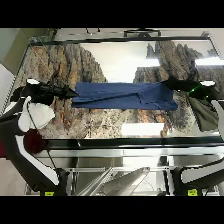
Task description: Fold the shirts.
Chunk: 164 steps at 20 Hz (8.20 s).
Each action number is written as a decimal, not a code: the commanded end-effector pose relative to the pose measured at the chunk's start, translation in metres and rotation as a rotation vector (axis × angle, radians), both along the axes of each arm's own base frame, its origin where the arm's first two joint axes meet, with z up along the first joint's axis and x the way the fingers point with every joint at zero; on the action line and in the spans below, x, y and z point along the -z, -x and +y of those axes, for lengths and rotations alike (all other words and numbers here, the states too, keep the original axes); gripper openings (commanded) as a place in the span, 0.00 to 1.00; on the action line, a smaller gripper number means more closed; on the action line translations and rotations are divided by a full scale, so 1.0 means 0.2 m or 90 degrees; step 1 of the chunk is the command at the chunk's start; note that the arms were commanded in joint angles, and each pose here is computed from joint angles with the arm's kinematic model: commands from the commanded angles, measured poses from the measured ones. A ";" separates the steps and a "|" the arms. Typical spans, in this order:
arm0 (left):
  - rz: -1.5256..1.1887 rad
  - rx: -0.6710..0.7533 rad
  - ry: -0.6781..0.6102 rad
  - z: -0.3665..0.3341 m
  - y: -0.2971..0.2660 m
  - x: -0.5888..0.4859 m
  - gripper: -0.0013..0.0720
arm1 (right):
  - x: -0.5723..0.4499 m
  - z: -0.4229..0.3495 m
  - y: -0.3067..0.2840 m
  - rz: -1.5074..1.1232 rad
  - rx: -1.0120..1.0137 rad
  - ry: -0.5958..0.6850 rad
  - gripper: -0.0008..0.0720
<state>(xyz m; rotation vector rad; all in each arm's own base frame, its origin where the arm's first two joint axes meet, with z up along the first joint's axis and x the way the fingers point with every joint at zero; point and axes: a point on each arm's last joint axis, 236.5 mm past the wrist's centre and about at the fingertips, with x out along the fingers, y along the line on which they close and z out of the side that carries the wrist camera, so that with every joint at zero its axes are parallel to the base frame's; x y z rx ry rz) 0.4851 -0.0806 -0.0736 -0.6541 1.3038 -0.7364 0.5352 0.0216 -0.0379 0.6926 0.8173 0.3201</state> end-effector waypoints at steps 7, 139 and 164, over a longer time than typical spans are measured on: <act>-0.045 -0.009 -0.001 0.06 -0.26 -0.11 0.42 | 0.19 -0.13 0.06 0.038 -0.074 0.129 0.52; -0.240 0.004 -0.118 -0.27 -0.03 -1.00 0.02 | -1.04 -1.21 0.53 0.113 0.328 0.067 0.02; -0.231 0.069 -0.092 -0.36 0.03 -1.15 0.02 | -0.88 -0.65 0.89 0.109 0.250 0.026 0.03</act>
